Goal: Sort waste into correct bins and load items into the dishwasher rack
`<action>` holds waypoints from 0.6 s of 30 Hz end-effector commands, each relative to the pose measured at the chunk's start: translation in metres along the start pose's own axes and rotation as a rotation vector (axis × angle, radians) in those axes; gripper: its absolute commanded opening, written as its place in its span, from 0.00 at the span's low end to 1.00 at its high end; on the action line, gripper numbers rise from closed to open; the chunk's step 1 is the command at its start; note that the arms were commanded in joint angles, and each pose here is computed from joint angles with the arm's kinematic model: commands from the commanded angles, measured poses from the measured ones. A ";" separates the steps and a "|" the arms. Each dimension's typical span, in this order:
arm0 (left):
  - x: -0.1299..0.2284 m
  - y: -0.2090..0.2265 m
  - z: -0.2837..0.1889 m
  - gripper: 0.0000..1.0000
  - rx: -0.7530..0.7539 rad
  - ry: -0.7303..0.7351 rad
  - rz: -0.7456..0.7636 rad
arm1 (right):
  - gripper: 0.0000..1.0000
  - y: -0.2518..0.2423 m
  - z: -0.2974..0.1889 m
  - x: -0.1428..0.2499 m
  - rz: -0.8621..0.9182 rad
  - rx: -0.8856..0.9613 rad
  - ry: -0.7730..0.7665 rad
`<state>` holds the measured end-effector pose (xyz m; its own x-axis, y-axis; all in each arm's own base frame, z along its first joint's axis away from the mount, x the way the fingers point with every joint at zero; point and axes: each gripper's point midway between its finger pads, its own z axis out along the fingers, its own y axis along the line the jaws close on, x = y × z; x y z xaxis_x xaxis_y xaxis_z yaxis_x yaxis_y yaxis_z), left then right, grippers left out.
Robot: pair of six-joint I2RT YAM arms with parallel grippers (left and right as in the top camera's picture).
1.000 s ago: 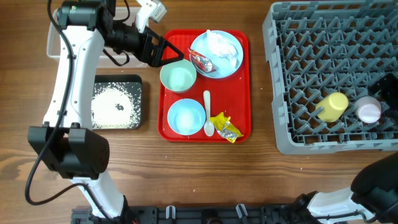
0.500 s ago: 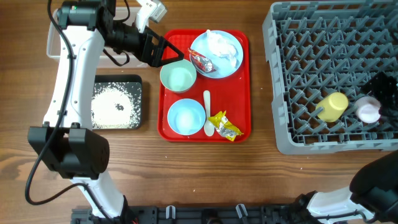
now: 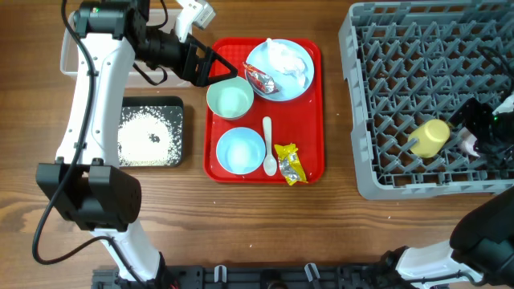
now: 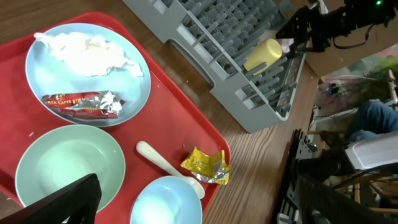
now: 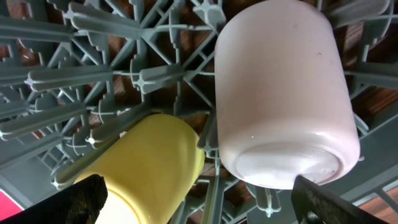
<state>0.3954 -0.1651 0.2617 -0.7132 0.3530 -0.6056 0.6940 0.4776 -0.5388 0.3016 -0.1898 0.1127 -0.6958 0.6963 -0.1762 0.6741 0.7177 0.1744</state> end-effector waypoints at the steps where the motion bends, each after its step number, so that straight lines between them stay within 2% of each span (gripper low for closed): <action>1: 0.002 0.003 0.002 1.00 0.005 0.005 -0.012 | 0.99 -0.007 0.005 -0.009 0.021 0.043 -0.039; 7: 0.002 0.003 0.002 1.00 0.005 0.005 -0.012 | 1.00 -0.010 0.000 -0.041 0.098 0.063 -0.173; 12: 0.002 0.003 0.002 1.00 0.005 0.005 -0.012 | 1.00 0.000 -0.031 -0.092 0.103 0.027 -0.368; 18: 0.002 0.003 0.002 1.00 0.005 0.005 -0.012 | 1.00 -0.001 -0.025 -0.073 0.098 0.035 -0.287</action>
<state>0.3954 -0.1651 0.2617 -0.7132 0.3530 -0.6056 0.6940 0.4776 -0.5388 0.3466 -0.2437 0.1483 -0.5298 0.7226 -0.4440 0.7417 0.6486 0.1707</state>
